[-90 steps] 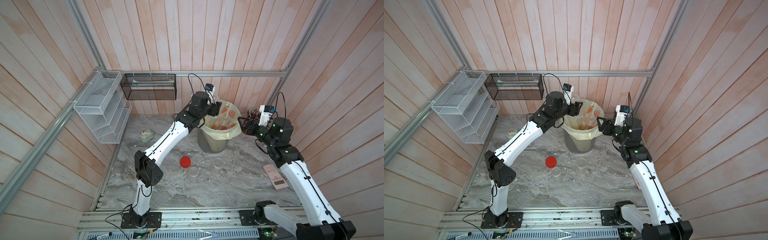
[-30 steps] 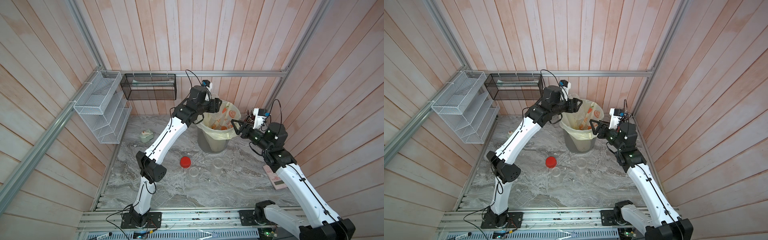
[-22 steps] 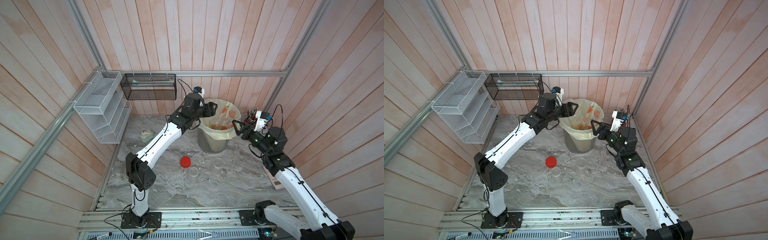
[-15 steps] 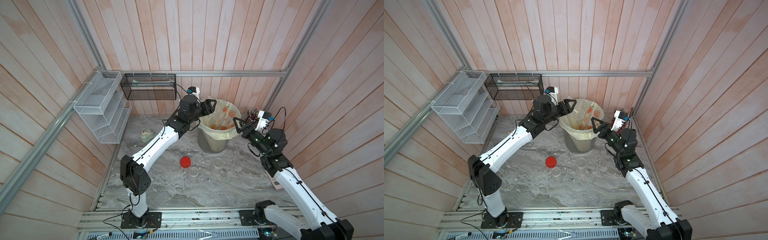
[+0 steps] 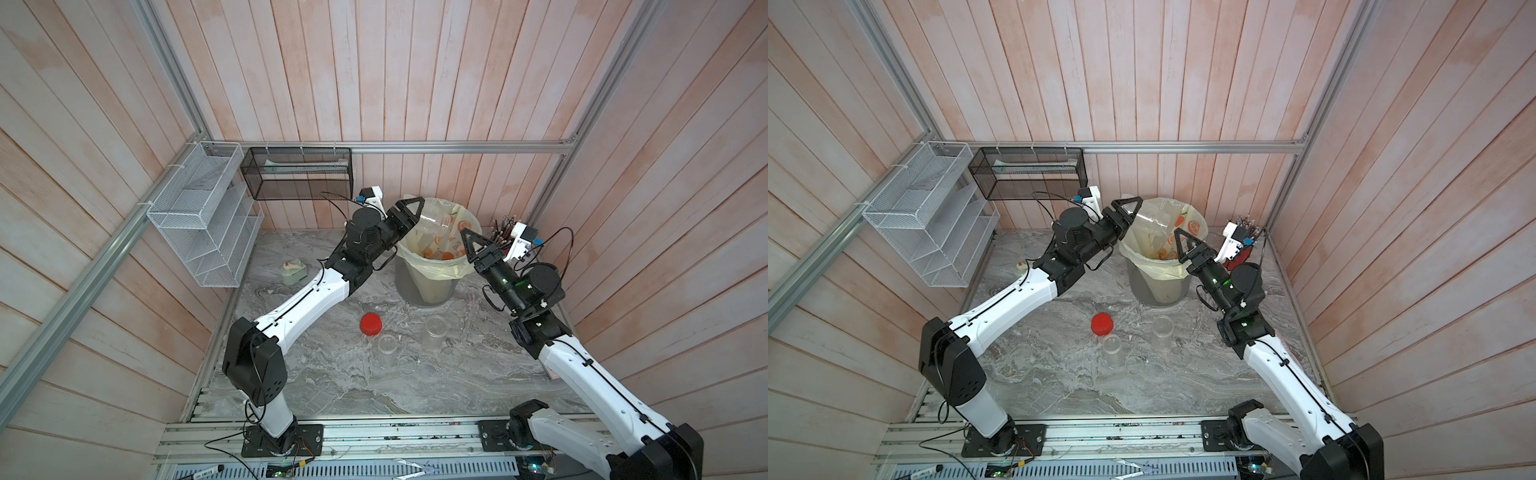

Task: Empty expired oatmeal from jars
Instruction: Pour the expired oatmeal into the trash bin, then place the jar at the center of the board.

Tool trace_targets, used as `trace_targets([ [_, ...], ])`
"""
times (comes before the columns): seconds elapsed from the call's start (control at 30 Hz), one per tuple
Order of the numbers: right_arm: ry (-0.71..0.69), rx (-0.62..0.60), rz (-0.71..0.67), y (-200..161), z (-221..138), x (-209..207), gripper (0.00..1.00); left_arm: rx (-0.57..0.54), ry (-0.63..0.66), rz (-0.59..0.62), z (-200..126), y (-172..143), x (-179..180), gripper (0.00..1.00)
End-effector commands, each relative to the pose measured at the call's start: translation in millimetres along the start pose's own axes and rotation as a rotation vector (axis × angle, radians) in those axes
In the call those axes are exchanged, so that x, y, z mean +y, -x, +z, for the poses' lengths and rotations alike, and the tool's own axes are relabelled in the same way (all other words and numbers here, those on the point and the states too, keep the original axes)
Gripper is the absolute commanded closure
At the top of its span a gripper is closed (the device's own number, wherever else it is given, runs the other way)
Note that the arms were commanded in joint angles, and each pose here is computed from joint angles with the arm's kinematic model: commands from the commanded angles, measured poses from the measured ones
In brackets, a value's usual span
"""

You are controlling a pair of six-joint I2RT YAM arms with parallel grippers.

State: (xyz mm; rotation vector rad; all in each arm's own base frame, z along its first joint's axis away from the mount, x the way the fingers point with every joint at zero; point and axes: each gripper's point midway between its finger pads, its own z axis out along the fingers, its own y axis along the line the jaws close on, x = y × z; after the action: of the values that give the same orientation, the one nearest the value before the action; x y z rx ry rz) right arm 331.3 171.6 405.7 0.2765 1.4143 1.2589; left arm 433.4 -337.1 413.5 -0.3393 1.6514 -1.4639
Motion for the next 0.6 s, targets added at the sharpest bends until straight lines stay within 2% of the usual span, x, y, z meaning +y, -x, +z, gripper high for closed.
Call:
trace_targets([
  [0.0, 0.030, -0.073, 0.065, 5.2, 5.1, 7.7, 0.16, -0.071, -0.116, -0.118, -19.4, 13.0, -30.0, 0.63],
  [0.07, 0.039, -0.067, 0.099, -3.2, 11.3, 9.0, 0.14, -0.094, -0.122, -0.168, -25.9, 12.9, -25.4, 0.63],
  [0.23, 0.054, -0.051, 0.141, -19.8, 26.0, 15.8, 0.13, -0.110, -0.132, -0.192, -33.1, 10.7, -30.4, 0.64],
  [0.57, 0.122, -0.051, 0.166, -33.4, 39.0, 38.5, 0.09, -0.142, -0.162, -0.299, -50.1, 2.6, -23.1, 0.64],
])
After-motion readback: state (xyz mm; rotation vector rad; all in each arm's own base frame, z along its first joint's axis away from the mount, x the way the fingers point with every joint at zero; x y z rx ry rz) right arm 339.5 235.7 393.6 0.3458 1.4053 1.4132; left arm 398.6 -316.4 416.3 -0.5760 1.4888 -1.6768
